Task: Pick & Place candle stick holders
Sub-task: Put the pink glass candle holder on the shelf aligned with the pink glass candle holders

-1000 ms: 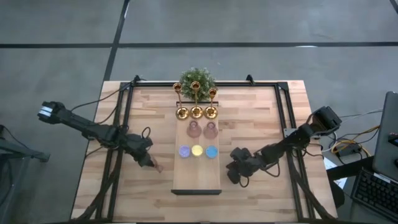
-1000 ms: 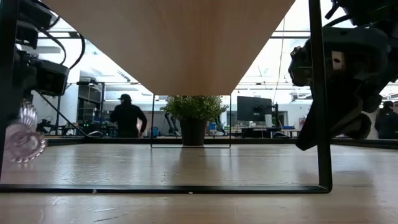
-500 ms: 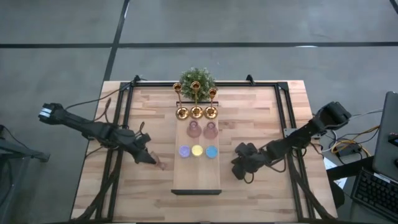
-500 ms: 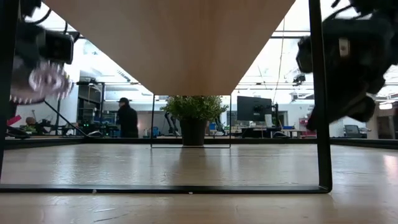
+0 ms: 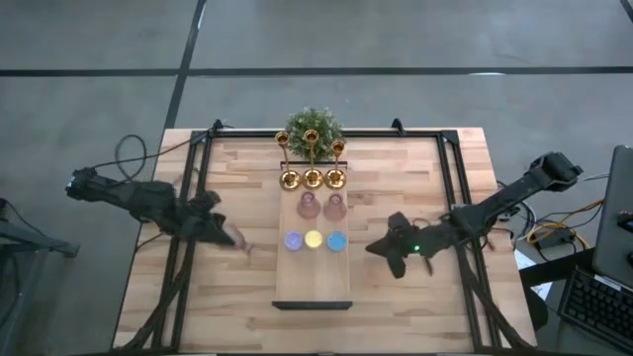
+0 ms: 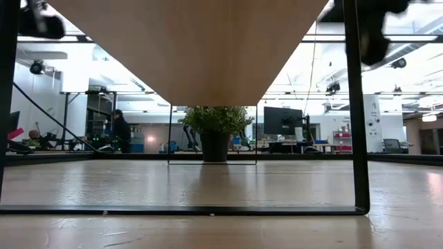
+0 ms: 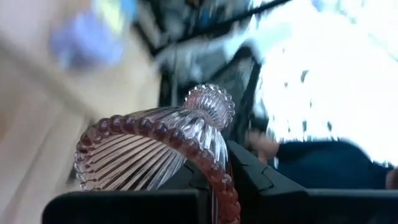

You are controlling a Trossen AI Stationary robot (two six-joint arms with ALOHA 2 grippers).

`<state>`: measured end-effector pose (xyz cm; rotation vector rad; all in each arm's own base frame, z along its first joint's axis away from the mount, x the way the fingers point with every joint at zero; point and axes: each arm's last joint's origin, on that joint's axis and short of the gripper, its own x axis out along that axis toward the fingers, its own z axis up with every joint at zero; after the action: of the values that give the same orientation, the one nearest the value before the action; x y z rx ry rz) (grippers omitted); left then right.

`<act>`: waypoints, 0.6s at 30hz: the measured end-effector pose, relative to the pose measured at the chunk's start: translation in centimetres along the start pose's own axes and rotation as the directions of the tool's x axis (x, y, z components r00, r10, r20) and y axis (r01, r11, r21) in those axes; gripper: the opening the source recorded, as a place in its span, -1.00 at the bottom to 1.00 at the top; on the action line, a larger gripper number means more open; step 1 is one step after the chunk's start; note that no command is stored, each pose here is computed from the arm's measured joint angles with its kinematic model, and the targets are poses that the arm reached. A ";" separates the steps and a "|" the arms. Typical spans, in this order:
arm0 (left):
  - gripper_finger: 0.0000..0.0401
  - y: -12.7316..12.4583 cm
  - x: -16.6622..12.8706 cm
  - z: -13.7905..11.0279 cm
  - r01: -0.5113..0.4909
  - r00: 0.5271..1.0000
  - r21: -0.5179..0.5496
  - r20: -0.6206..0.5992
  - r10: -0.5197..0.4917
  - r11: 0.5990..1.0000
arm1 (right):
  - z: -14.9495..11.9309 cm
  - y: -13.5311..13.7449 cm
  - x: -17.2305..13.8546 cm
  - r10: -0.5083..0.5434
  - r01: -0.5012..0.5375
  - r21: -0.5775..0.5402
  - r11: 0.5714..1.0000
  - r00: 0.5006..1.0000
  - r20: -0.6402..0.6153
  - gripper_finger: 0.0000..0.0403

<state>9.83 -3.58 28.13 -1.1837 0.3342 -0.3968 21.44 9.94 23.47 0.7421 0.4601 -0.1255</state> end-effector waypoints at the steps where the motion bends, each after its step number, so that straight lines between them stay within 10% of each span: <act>1: -0.86 -0.5 -0.2 0.3 0.001 0.999 0.018 0.049 -0.002 1.000 | 0.6 0.6 -0.4 0.027 -0.026 -0.015 1.000 0.999 0.044 -0.96; 18: -0.86 -4.9 0.7 3.2 0.092 0.855 0.256 0.475 -0.208 0.962 | 12.0 11.6 0.4 0.102 0.032 -0.307 0.951 0.906 0.412 -0.93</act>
<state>11.25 -2.83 33.83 -1.0472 -0.2547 -0.2421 29.29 10.35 38.25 0.3967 0.0440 -0.1723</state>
